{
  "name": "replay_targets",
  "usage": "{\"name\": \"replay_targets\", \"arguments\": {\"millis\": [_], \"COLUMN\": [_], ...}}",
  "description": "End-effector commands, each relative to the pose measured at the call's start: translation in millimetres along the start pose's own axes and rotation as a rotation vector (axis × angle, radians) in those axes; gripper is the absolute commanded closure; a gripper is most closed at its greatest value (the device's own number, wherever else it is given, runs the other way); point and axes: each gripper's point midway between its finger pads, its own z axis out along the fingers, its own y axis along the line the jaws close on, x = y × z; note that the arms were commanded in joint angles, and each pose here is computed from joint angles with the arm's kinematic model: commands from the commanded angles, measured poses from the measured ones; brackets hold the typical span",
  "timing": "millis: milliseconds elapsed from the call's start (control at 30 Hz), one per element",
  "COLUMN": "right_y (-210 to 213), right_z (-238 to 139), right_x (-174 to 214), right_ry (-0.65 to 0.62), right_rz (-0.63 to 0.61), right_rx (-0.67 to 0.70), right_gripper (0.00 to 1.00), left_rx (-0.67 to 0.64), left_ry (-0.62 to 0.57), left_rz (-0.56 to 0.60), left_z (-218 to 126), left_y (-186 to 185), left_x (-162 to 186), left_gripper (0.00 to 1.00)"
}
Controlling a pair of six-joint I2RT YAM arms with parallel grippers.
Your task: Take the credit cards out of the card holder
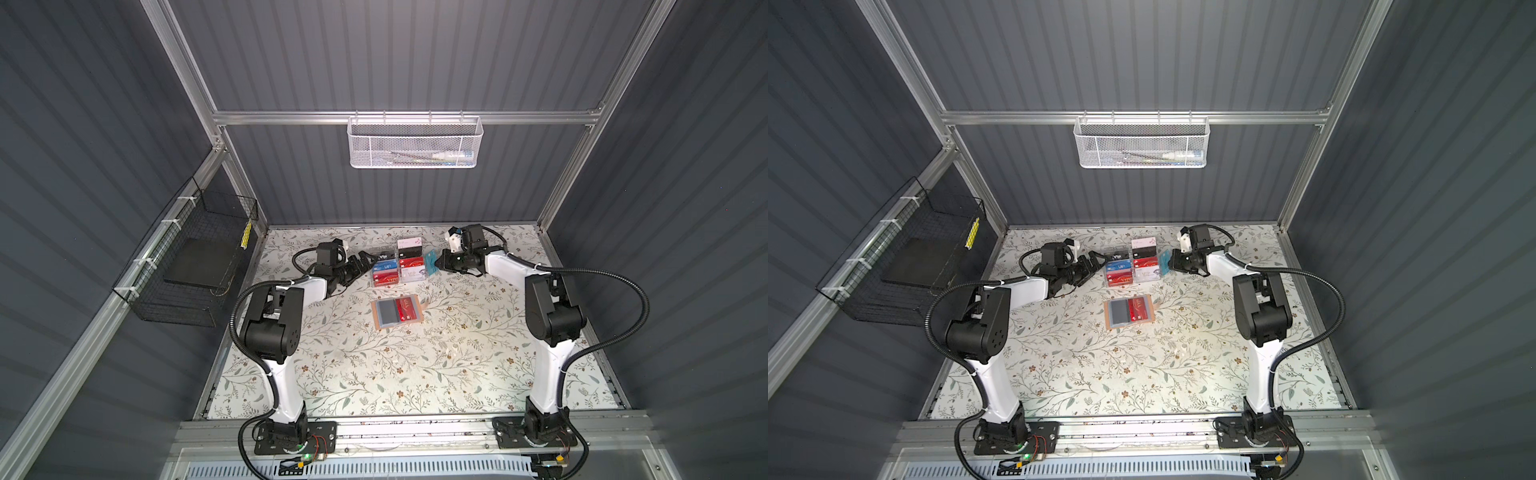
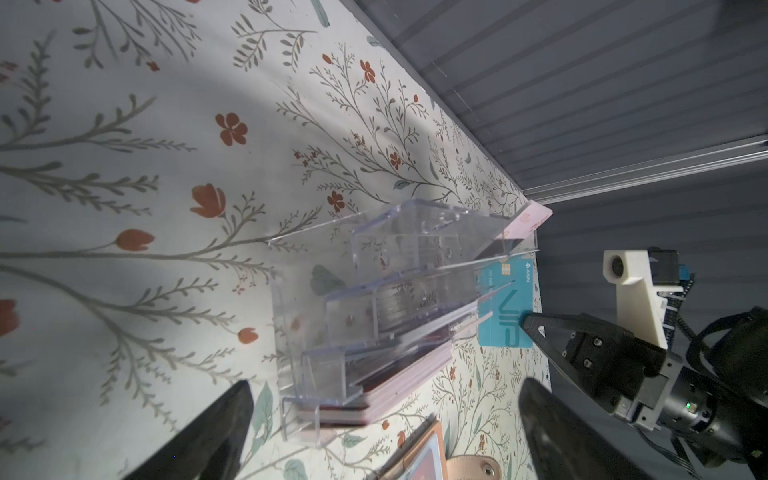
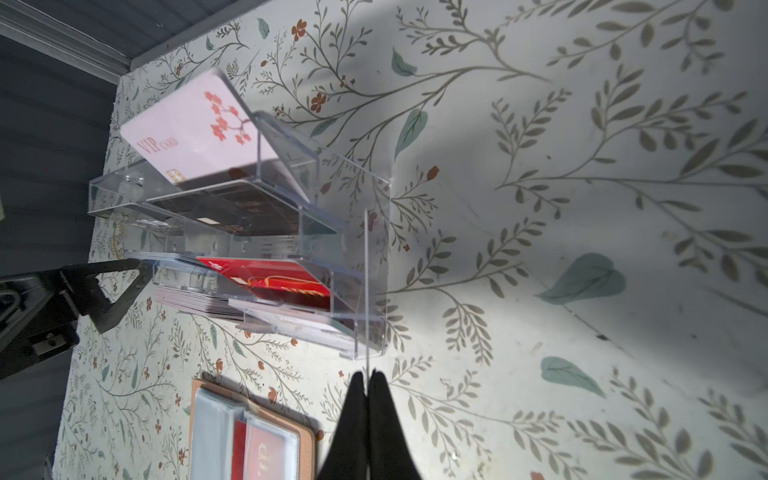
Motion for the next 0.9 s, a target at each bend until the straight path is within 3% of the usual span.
{"name": "replay_targets", "arguments": {"millis": [0, 400, 567, 867], "right_y": [15, 33, 39, 60], "right_z": [0, 1, -16, -60], "right_x": [4, 33, 35, 13], "right_ry": [0.001, 0.026, 0.013, 0.004], "right_rz": [-0.012, -0.005, -0.017, -0.26], "right_rx": [-0.051, -0.074, -0.069, -0.015], "right_gripper": [1.0, 1.0, 1.0, 1.0], "left_rx": [0.066, 0.083, 0.092, 0.096], "left_ry": [-0.006, 0.004, 0.008, 0.0], "left_rz": [0.051, 0.046, 0.053, 0.051], "left_z": [7, 15, 16, 15], "left_y": [-17, -17, -20, -26], "left_x": [-10, -13, -14, -24], "left_gripper": [0.0, 0.0, 0.0, 0.0]}}
